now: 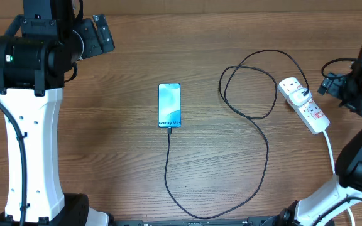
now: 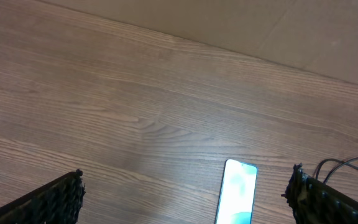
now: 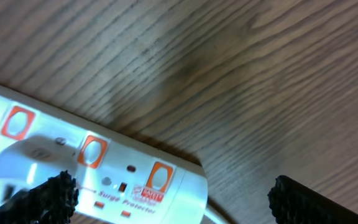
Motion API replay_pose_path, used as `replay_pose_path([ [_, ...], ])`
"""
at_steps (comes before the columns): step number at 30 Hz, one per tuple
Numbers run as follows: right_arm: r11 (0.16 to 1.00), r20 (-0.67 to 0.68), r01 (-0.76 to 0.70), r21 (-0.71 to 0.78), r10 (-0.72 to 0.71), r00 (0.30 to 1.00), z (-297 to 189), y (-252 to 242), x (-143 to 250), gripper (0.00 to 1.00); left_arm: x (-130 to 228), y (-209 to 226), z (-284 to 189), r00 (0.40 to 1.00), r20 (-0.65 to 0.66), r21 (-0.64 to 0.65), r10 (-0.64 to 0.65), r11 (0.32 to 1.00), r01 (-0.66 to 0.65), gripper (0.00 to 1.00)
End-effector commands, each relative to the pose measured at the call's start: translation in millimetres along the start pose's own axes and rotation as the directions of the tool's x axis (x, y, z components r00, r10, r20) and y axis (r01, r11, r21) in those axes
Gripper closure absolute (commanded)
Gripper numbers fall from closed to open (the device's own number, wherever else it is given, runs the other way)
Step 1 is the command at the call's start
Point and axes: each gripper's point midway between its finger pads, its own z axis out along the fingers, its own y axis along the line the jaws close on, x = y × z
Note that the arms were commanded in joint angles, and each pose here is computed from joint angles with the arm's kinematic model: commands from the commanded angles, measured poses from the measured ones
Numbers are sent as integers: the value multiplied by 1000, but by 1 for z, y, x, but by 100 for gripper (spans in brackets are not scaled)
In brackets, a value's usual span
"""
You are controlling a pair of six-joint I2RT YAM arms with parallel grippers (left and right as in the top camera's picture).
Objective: Plug charger to phone and switch on socket
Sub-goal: 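Move the right gripper over the white power strip's switch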
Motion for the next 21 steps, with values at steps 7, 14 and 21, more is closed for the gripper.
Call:
replay_pose_path([
  [7,999,-67,21,-39,-24,998,28,11,7,0,0,2,-1,1000,5,-11,-20,1000,20,1],
  [14,999,-50,19,-43,-21,999,32,13,1,0,0,2,-1,1000,5,-11,-20,1000,20,0],
  [21,999,-85,22,-33,-24,996,45,12,6,0,0,2,-1,1000,5,-11,-20,1000,20,0],
])
